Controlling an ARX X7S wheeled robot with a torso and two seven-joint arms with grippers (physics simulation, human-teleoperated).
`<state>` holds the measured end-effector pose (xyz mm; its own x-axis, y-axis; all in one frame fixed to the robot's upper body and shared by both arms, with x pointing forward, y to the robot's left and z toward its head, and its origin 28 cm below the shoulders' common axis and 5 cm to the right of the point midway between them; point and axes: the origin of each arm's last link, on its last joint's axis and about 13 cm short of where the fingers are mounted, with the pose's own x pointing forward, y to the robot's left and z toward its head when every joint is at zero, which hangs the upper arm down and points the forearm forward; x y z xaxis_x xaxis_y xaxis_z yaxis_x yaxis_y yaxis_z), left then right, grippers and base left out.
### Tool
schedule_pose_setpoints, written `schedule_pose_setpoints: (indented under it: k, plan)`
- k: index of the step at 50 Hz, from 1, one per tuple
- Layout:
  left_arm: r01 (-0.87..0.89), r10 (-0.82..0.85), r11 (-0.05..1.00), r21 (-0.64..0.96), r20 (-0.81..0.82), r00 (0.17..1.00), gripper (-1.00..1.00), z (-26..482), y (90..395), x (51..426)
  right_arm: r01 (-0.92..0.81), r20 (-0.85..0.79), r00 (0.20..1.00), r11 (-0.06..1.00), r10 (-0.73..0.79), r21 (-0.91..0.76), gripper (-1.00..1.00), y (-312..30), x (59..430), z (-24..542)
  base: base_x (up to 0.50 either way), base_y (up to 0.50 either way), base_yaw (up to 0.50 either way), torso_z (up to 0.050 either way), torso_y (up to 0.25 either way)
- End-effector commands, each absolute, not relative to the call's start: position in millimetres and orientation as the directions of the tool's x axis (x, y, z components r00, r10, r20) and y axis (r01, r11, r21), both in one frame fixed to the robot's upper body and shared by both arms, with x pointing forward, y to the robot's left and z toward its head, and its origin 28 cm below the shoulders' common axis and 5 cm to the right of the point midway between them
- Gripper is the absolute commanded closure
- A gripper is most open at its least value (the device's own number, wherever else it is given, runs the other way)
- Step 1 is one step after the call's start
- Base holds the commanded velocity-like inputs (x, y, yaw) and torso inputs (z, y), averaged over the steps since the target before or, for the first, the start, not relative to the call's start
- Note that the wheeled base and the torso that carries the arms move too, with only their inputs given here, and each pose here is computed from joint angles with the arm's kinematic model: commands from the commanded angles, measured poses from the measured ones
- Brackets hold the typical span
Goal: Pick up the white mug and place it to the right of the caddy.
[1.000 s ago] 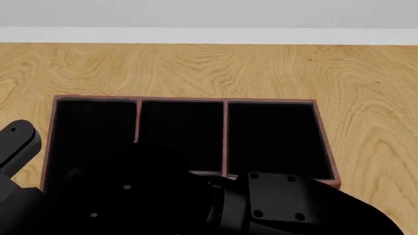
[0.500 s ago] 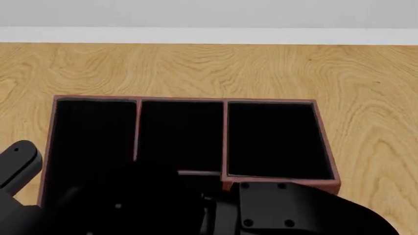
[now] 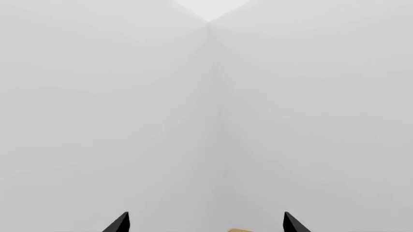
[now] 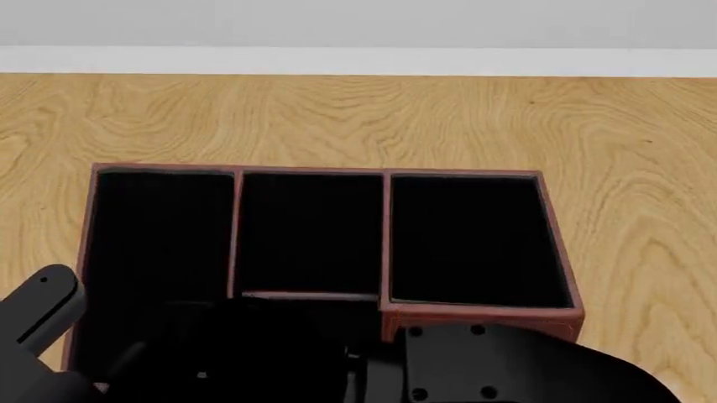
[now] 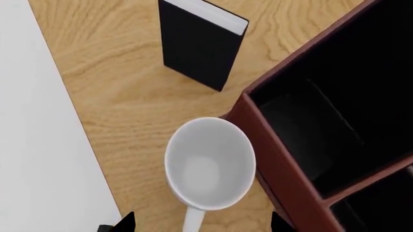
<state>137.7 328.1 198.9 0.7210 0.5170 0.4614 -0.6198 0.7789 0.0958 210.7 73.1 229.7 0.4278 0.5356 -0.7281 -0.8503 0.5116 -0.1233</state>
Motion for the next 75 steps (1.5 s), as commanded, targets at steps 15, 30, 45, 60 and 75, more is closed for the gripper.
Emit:
schedule_pose_setpoints:
  k: [15,30,45,60,75]
  plan:
    - [-0.611,0.510,0.785,0.101,0.453,0.731,-1.00,195.7,327.8,143.7,-0.851,-0.741,0.386,0.523,0.550,-0.055,-1.00,75.7,214.6,218.3,0.00,0.00,0.00,0.000,0.000]
    - [-0.606,0.508,0.789,0.099,0.448,0.735,-1.00,193.4,327.6,145.9,-0.840,-0.752,0.374,0.542,0.542,-0.028,-1.00,76.9,217.5,211.1,0.00,0.00,0.00,0.000,0.000]
    - [-0.604,0.509,0.791,0.098,0.443,0.738,-1.00,190.4,329.5,146.0,-0.832,-0.765,0.358,0.555,0.536,-0.001,-1.00,78.6,220.6,203.3,0.00,0.00,0.00,0.000,0.000]
    - [-0.599,0.507,0.795,0.095,0.440,0.742,-1.00,190.0,329.5,147.8,-0.828,-0.780,0.341,0.560,0.525,0.015,-1.00,80.4,223.3,194.5,0.00,0.00,0.00,0.000,0.000]
    - [-0.603,0.511,0.792,0.097,0.435,0.741,-1.00,187.2,330.2,148.2,-0.822,-0.792,0.321,0.568,0.519,0.039,-1.00,79.9,225.3,185.8,0.00,0.00,0.00,0.000,0.000]
